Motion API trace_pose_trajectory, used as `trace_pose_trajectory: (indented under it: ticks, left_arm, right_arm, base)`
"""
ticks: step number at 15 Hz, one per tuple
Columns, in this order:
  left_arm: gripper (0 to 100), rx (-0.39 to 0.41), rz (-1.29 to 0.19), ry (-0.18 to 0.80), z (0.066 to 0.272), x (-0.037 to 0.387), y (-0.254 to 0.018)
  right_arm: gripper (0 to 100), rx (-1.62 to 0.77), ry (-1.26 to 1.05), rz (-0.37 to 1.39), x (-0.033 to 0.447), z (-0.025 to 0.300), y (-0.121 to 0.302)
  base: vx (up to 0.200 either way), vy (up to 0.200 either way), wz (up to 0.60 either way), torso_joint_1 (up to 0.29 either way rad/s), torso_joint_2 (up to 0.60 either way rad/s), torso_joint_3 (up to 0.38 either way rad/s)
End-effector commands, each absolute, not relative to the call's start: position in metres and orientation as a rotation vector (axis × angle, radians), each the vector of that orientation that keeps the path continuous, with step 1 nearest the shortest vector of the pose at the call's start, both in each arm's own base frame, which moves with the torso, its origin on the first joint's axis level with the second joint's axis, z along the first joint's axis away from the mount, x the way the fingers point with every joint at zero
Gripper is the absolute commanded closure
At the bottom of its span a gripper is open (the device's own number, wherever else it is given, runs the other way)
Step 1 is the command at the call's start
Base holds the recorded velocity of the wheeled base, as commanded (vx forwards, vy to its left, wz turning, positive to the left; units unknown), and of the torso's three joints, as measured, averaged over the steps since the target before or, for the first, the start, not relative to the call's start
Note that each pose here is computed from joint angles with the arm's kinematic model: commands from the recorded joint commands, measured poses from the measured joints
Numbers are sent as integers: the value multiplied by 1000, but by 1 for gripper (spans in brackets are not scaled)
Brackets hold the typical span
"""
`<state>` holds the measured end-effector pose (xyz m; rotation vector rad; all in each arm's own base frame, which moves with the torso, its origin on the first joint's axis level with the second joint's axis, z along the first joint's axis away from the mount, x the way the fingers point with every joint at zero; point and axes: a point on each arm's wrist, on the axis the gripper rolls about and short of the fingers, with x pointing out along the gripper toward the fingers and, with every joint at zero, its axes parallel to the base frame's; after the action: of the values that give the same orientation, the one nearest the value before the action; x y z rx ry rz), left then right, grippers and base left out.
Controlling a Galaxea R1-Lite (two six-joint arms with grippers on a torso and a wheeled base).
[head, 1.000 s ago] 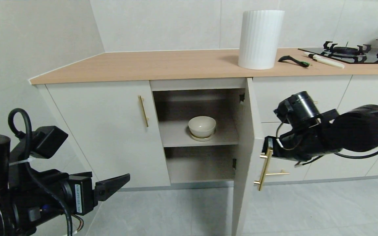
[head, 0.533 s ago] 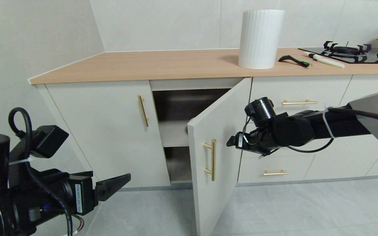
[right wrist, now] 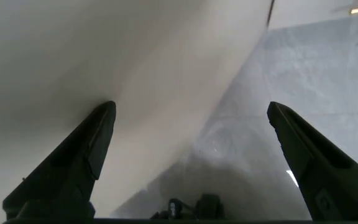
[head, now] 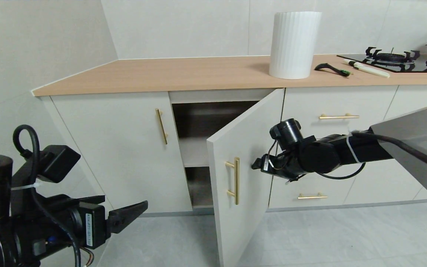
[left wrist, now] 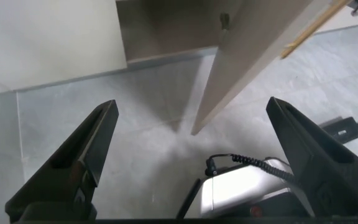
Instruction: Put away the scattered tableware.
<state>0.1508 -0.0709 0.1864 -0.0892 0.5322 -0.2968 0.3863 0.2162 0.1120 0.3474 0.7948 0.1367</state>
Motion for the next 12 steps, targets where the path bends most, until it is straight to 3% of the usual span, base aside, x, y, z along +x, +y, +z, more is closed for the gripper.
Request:
trace_pose_trajectory:
  ticks: [1, 5, 9, 12]
  left_arm:
    - [0, -89, -295, 534, 186, 151, -71]
    - [0, -88, -295, 537, 185, 152, -71]
    - [0, -79, -301, 519, 188, 149, -70]
    - [0, -79, -301, 520, 188, 149, -70]
  right_arm:
    - [0, 366, 784, 141, 388, 110, 218]
    - [0, 479, 722, 137, 398, 105, 231]
    - [0, 567, 685, 124, 404, 116, 234]
    - [0, 600, 600, 20, 421, 112, 238]
  base:
    - [200, 0, 0, -7, 7, 2]
    - [200, 0, 0, 6, 1, -2]
    - [0, 0, 0, 0, 0, 0]
    - [0, 0, 0, 0, 0, 0]
